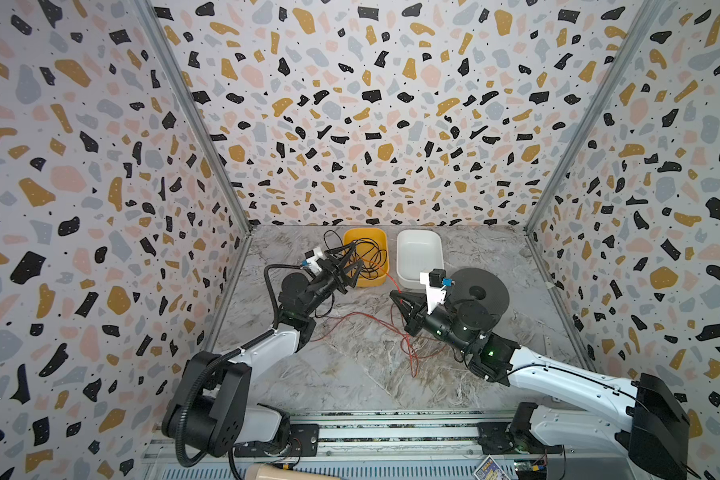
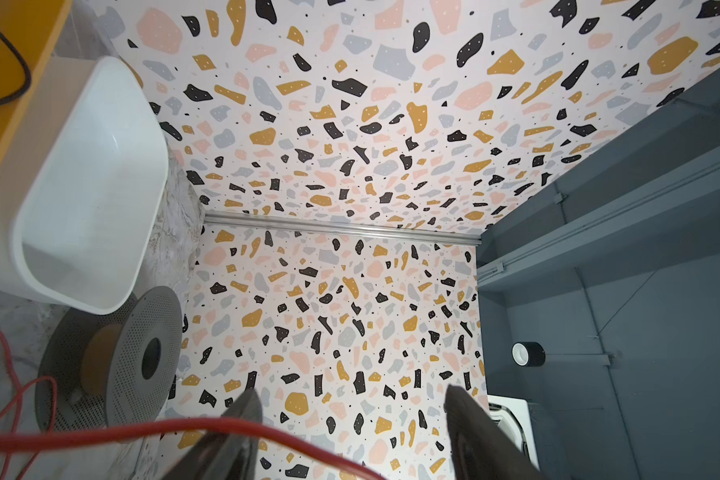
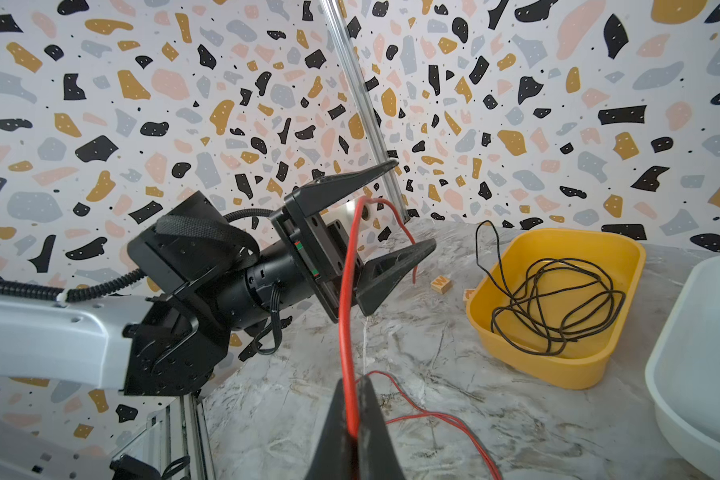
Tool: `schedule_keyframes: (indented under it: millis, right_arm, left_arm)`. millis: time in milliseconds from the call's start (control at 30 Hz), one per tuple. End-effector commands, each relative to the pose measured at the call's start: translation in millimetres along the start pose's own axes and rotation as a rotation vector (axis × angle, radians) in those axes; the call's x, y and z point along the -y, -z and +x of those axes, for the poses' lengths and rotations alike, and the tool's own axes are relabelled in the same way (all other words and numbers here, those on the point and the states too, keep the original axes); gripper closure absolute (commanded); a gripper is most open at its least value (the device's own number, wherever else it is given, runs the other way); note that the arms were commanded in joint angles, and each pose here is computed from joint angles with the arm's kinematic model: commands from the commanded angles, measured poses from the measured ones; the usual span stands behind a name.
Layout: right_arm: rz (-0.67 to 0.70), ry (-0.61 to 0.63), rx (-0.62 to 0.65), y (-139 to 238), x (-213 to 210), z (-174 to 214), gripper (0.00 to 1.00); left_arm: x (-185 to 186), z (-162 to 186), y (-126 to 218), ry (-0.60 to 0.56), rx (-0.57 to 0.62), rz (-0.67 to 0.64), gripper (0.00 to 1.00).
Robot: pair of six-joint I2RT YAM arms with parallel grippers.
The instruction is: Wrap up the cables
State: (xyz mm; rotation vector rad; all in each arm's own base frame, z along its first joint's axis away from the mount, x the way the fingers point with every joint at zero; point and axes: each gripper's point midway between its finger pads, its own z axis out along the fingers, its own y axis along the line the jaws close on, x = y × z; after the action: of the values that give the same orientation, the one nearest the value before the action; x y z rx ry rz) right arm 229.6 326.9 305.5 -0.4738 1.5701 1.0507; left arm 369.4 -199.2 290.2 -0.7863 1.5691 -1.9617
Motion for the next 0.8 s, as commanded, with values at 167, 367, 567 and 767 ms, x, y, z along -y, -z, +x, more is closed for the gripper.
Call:
schedule_keyframes:
  millis: [167, 367, 567, 767]
  right_arm:
    - [-0.056, 0.050, -0.050, 9.5, -8.6, 17.0, 1.00]
    - [-0.094, 0.068, -0.099, 16.9, -10.3, 37.3, 1.00]
    - [-0.104, 0.075, -0.186, 21.0, -9.6, 56.0, 0.96]
    - [0.005, 0.042, -0.334, 31.4, 14.1, 66.2, 0.44]
  left_arm:
    - [6.1, -5.7, -3.7, -0.087, -0.006, -0.002, 0.48]
    - [9.4, -12.4, -1.6, -0.163, 0.011, -0.045, 0.71]
    - [14.1, -16.9, -1.6, -0.275, 0.008, -0.106, 0.96]
    - [2.3, -21.0, 8.3, -0.485, -0.024, -0.307, 1.00]
